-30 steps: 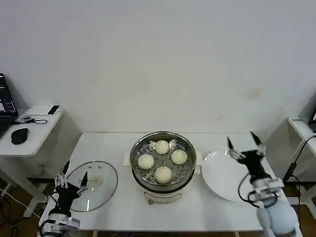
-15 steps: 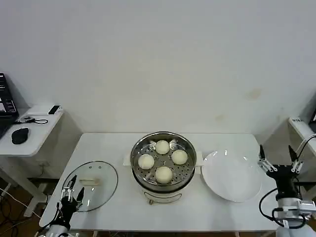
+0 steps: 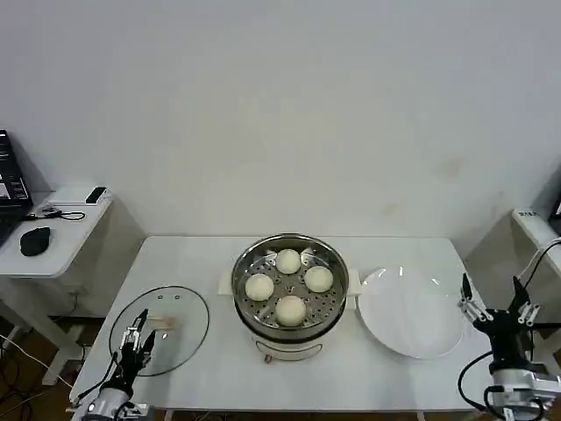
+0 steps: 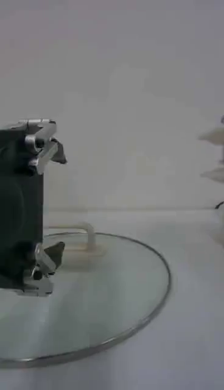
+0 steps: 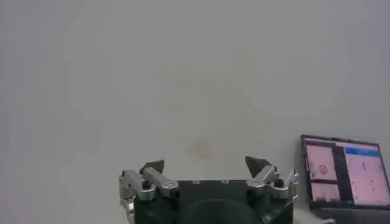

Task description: Take steamed baozi put them in steamer then cover it.

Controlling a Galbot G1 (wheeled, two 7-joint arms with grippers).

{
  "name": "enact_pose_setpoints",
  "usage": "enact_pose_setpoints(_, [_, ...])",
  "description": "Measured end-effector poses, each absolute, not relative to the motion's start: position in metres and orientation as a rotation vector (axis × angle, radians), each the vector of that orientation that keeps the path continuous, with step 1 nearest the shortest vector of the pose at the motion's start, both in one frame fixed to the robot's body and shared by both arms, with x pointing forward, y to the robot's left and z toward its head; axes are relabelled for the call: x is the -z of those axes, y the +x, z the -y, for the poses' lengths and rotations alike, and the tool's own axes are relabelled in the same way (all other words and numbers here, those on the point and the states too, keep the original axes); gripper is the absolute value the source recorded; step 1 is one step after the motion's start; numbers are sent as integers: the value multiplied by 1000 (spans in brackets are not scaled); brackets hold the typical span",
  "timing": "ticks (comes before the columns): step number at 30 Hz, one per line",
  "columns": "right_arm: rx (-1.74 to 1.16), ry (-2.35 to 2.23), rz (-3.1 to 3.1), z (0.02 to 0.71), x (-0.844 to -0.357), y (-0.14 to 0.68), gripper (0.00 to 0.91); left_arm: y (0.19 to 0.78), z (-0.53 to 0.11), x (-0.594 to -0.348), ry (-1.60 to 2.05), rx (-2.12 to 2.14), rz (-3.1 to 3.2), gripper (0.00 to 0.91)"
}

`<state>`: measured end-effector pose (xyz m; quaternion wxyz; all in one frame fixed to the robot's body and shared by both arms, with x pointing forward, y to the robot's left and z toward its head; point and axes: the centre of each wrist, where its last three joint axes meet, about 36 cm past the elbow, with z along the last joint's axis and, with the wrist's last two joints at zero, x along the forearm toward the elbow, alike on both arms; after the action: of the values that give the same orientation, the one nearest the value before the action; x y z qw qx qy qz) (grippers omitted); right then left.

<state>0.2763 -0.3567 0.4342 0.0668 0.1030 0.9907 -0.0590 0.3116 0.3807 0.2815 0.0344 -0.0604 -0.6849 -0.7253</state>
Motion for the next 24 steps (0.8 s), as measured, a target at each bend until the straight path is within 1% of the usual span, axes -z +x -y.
enact_pose_setpoints(17, [135, 296, -3026, 344, -425, 269, 907, 355, -387, -275, -171, 2260, 2070, 907])
enact_pose_setpoints(18, [134, 295, -3027, 343, -424, 268, 907, 358, -388, -275, -166, 2260, 2069, 635])
enact_pose_setpoints(19, [132, 294, -3029, 342, -424, 268, 907, 359, -389, -275, -164, 2259, 2068, 232])
enact_pose_setpoints(20, [130, 292, -3031, 341, -423, 267, 907, 361, -389, -274, -164, 2256, 2066, 71])
enact_pose_setpoints(21, [126, 290, -3034, 340, -422, 267, 907, 362, -390, -273, -164, 2254, 2067, 0])
enact_pose_setpoints(24, [116, 284, -3037, 335, -419, 266, 907, 365, -390, -271, -160, 2250, 2069, 0])
